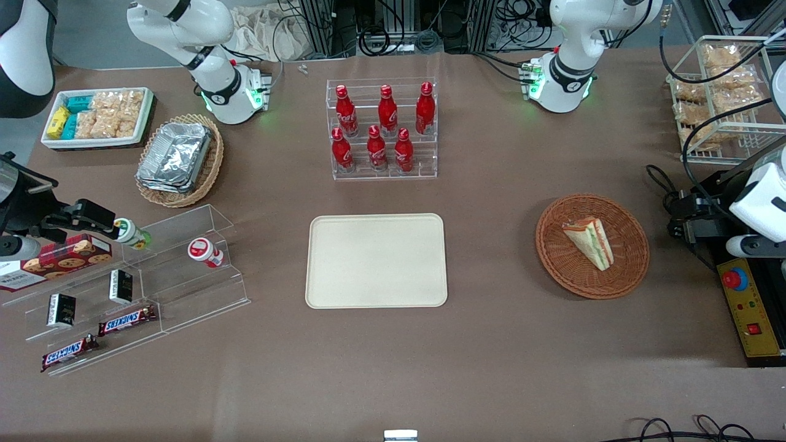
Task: Place sandwich from basket to tray
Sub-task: 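Move the left gripper over the wicker basket above the sandwich, then lower the open left gripper onto the wrapped sandwich and close it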
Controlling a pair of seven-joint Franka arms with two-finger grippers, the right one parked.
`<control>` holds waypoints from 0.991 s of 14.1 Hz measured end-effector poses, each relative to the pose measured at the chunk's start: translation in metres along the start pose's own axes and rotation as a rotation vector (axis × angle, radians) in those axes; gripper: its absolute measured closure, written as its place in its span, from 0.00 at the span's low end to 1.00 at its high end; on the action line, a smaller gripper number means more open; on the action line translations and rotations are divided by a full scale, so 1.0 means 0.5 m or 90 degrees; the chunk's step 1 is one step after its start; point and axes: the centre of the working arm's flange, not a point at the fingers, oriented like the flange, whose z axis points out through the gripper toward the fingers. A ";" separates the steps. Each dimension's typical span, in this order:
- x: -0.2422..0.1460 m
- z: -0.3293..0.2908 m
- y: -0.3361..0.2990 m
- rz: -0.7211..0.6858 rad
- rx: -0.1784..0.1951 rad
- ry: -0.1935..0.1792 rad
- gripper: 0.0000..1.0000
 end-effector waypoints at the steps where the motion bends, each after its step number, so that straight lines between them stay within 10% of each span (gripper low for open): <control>1: -0.009 0.014 -0.012 -0.007 -0.001 0.003 0.00; 9: -0.083 0.226 -0.017 -0.203 -0.019 -0.043 0.00; 14: -0.105 0.389 0.011 -0.331 -0.021 -0.031 0.00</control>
